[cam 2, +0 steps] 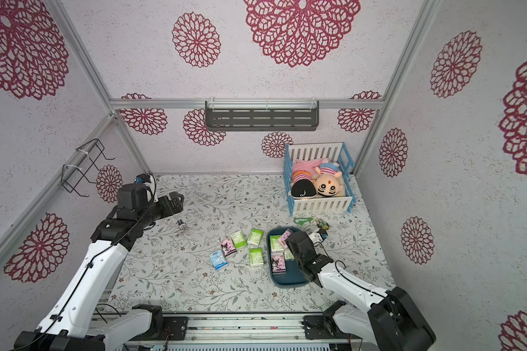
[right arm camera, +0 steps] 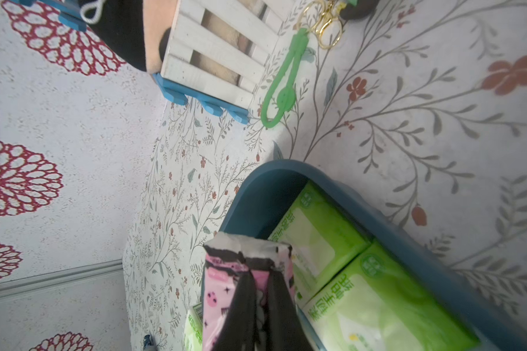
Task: Put the pocket tissues into the storage box
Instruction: Place the pocket tissues in the storage box.
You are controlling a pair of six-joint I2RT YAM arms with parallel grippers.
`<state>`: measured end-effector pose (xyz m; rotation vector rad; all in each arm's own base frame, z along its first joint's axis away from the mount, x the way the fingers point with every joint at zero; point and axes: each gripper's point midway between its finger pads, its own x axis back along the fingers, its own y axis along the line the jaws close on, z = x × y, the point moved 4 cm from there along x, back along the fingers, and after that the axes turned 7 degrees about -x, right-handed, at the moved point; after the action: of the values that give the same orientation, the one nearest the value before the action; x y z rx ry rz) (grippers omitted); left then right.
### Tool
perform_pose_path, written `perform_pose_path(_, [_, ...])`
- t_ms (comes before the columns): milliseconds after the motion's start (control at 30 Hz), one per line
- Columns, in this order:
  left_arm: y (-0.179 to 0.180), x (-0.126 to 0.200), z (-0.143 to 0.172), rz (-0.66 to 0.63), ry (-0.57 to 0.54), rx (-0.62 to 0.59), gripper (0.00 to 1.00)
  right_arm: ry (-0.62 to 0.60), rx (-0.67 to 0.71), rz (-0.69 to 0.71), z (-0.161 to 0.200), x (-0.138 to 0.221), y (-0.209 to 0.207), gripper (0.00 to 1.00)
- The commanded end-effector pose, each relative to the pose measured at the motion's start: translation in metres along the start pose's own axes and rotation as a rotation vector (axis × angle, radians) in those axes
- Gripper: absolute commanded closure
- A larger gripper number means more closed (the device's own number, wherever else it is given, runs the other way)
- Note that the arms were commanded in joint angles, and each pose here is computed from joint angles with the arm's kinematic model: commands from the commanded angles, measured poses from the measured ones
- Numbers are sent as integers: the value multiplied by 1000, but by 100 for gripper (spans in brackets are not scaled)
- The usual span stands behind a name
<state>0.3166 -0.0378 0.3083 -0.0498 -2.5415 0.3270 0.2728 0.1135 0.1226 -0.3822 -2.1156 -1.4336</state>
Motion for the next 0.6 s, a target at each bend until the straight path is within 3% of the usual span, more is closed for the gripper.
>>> perform_pose_path(0, [-1,3,1,-1,-5,-5,3,-5,54,-59,-1,-2,15,83])
perform_pose_path(100, [-1,3,0,0,-8,-2,3,11,117,-54,3,-5,18,68])
perform_pose_path(200, [-2,2,-1,2,-12,6,3,28,170,-50,6,-6,17,59])
perform_pose_path(400, [0,4,-1,-12,-15,9,3,23,309,-55,2,4,25,50])
perform_pose_path(567, [-1,2,-1,-2,-16,15,3,35,447,-74,1,17,38,48])
